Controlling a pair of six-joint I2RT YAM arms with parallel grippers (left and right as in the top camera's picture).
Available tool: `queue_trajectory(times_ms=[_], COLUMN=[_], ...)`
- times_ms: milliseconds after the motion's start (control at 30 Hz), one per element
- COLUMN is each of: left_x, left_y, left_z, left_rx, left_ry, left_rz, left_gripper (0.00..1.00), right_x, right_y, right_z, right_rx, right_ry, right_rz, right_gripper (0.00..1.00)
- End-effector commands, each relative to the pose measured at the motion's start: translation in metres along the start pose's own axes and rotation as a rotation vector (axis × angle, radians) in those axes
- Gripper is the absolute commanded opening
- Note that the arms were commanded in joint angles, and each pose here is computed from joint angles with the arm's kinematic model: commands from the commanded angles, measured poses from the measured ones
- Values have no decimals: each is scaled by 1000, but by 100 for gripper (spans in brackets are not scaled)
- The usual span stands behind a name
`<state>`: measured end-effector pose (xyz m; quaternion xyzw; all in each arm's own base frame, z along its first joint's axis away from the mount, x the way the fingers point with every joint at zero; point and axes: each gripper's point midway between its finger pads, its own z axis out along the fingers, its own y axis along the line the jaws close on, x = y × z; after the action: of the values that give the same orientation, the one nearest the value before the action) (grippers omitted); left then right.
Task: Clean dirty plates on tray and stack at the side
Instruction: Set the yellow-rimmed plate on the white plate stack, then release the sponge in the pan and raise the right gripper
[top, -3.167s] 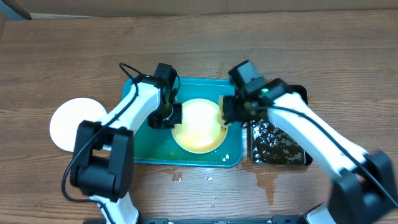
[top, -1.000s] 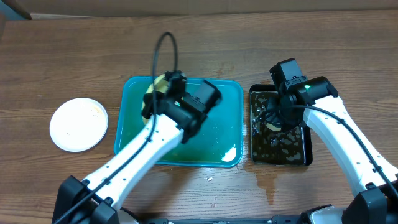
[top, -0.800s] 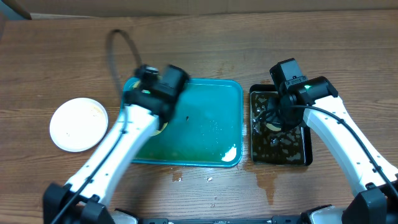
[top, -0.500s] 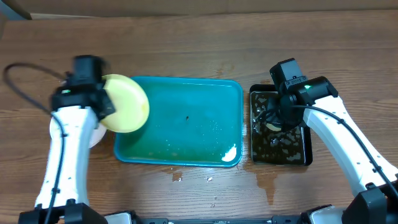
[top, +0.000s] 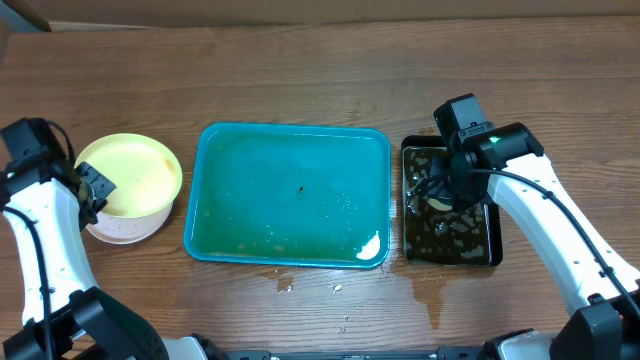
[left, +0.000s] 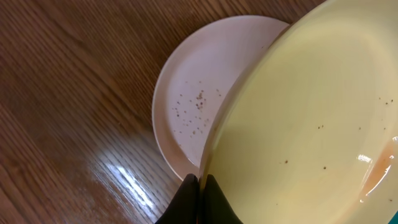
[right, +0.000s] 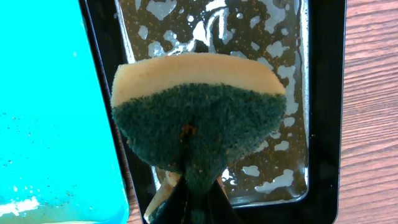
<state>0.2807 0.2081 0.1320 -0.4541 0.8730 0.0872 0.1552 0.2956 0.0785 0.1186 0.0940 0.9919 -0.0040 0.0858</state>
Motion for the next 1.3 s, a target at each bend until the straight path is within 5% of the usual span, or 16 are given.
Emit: queue_trajectory(times_ms=[0, 67, 100, 167, 267, 633, 933, 1133, 1267], left_x=[-4, -5, -5, -4, 0, 42, 110, 125, 127], left_y=[8, 10, 11, 11, 9, -74, -123, -131, -131], left_z=[2, 3, 3, 3, 3, -12, -32, -37, -37], left_rx=[9, 6, 6, 5, 16, 227, 256, 260, 261], left_ry=[6, 7, 7, 10, 29, 110, 205, 222, 229], left_rz=[-56, -63, -63, -63, -59, 230, 500, 554, 554], left_gripper=[4, 6, 16, 57, 70, 77, 78, 78, 78], right_x=[-2, -2, -2, -2, -2, -17, -32, -18, -13], right_y=[-3, -3, -3, -3, -3, -14, -3, -6, -23], right_z=[0, 0, 0, 0, 0, 1, 9, 45, 69], right_rx=[10, 10, 10, 10, 9, -7, -155, -140, -51], right_ry=[-6, -6, -6, -6, -7, -38, -49, -31, -24], right_rz=[2, 2, 2, 2, 2, 55, -108, -293, -246], right_gripper=[4, 4, 4, 4, 4, 4, 4, 17, 15])
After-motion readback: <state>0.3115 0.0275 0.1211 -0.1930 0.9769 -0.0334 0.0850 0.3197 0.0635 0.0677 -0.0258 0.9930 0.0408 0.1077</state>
